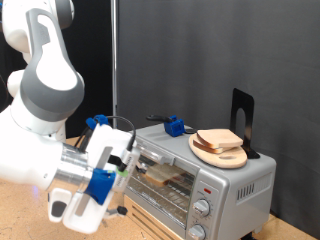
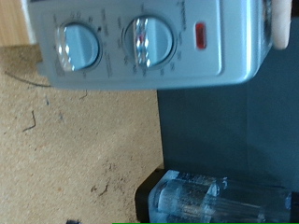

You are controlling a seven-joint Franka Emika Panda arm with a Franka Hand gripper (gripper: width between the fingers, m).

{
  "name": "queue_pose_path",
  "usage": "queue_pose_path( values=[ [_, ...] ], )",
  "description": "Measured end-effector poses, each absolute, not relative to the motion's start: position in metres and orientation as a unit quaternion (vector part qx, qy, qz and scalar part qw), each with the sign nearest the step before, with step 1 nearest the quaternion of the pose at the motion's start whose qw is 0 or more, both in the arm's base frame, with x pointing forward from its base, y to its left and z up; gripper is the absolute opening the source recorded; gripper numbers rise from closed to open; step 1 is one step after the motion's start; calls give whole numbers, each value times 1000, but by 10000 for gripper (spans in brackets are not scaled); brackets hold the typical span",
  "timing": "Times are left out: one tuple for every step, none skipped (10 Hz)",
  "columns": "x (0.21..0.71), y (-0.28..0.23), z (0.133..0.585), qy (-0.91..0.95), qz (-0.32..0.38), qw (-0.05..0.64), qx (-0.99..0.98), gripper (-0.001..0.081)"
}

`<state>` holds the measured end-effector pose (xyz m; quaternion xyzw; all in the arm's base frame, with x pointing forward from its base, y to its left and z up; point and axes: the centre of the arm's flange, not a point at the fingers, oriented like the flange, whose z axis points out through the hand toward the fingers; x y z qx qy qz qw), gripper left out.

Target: Make a piece of toast with the oven

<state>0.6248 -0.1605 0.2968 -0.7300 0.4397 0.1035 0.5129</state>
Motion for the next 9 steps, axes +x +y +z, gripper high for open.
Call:
queue_pose_path(
  values=[
    [637,-161,293,440,106,508,-733,808],
    [648,-162,289,436,107,503,-739,808],
    [660,-161,283,431,111,500,-743,808],
    [671,-162,278,431,115,498,-744,808],
    [683,-162,272,433,117,498,-742,808],
    [694,-162,266,435,117,498,-741,808],
    [705,-163,259,436,116,498,-741,808],
    [713,-165,251,439,116,494,-741,808],
    [721,-166,247,440,113,493,-742,808]
  ],
)
